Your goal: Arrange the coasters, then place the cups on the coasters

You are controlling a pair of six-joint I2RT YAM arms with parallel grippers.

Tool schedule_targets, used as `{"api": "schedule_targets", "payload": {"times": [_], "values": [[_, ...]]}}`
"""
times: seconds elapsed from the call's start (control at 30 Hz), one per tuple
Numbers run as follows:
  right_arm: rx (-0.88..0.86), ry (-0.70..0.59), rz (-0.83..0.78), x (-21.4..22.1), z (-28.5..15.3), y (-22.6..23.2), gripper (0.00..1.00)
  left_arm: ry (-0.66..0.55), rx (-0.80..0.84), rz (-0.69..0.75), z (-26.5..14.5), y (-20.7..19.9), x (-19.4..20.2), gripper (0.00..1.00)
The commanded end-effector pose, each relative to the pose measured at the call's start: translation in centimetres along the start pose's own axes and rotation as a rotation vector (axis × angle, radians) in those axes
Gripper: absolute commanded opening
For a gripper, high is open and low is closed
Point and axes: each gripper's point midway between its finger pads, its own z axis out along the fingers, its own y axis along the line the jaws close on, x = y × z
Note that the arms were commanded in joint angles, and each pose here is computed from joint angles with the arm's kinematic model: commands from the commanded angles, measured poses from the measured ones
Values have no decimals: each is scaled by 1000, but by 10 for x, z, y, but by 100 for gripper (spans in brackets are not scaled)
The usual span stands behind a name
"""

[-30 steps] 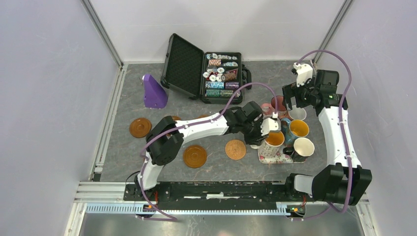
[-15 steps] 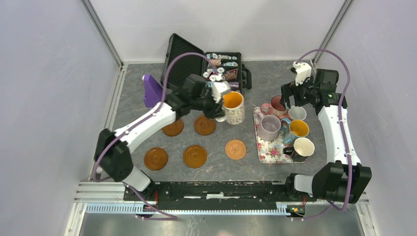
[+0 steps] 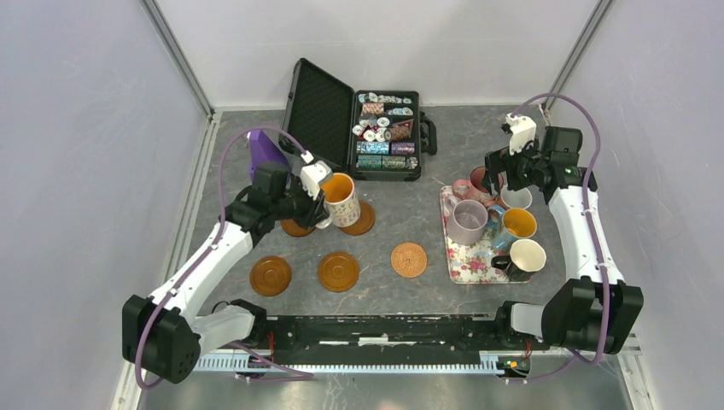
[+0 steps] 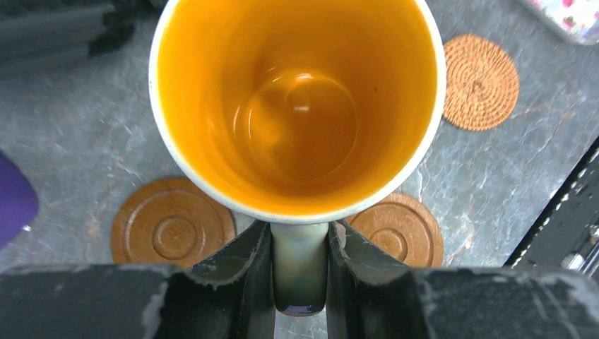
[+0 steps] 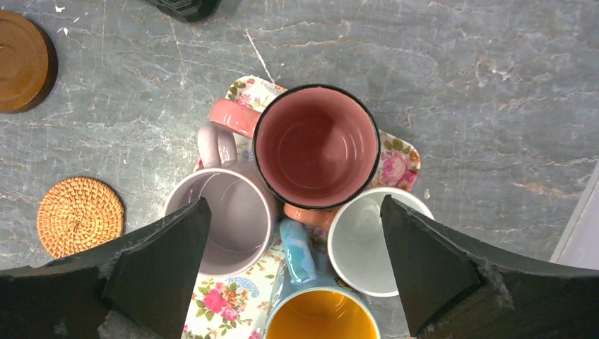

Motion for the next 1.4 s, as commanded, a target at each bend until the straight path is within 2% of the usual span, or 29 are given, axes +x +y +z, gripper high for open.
{"api": "schedule_targets", "payload": {"times": [0.0,0.2,0.63,0.9,1.37], "values": [[3,-48,-3,-9,-4,1,98,-186,-68,125,5,11,-35,2],[25,-64,-33,-21,-12,-3,98,-157,-84,177,29,13,-22,2],[87,-82,-67,-48,-25,-18,98,-208,-85,210,62,3,-26,2],[93,-82,-62,-50,-25,-20,98,-196,-171,221,74,16,-9,2],[103,-75,-69,-50,-24,-23,98,-161,-132,224,82,12,-3,2]]}}
